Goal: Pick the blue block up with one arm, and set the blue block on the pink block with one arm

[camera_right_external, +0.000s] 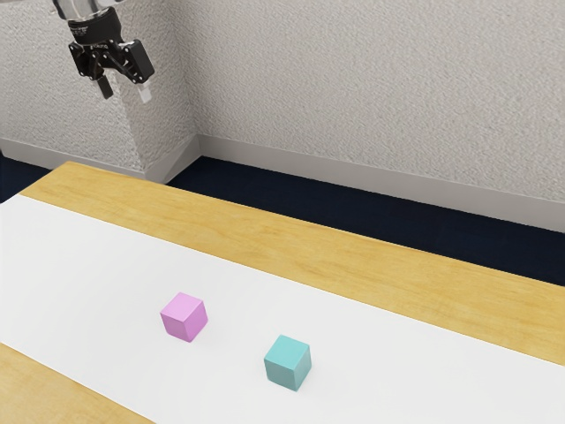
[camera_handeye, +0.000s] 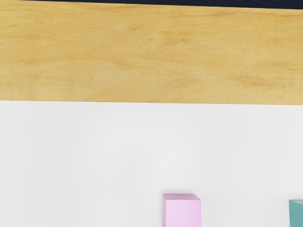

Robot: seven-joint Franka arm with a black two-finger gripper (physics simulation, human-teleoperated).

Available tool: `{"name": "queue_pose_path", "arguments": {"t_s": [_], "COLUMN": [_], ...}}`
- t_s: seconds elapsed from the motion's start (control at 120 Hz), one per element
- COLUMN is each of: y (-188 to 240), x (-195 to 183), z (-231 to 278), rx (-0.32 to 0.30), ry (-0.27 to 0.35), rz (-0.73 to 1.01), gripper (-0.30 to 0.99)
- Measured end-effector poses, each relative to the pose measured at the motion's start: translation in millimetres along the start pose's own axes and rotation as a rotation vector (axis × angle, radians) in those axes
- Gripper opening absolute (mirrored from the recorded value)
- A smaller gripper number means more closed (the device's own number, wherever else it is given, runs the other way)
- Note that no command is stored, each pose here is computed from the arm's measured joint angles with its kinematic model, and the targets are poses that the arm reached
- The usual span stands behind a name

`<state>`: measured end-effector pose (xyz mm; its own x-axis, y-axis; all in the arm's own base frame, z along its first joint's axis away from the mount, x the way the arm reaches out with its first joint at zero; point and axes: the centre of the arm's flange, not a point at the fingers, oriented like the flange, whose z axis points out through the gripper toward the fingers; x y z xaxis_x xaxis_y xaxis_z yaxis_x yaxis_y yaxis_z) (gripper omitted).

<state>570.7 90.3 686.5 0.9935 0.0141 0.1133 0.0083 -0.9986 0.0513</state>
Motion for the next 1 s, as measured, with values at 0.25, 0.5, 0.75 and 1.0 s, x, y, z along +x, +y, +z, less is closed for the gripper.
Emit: {"name": "queue_pose_path", "arguments": {"t_s": [0.25, 0.5, 0.75, 1.0], "y": [64, 241, 225, 275], "x": [-21, -64, -94, -94], "z": [-108, 18, 192, 242], "rx": [0.024, 0.026, 0.054, 0.007], "ry": [0.182, -0.095, -0.202, -0.169], "rz": [0.120, 0.365, 0.234, 0.125], "gripper": [0.69, 0.69, 0.68, 0.65]}}
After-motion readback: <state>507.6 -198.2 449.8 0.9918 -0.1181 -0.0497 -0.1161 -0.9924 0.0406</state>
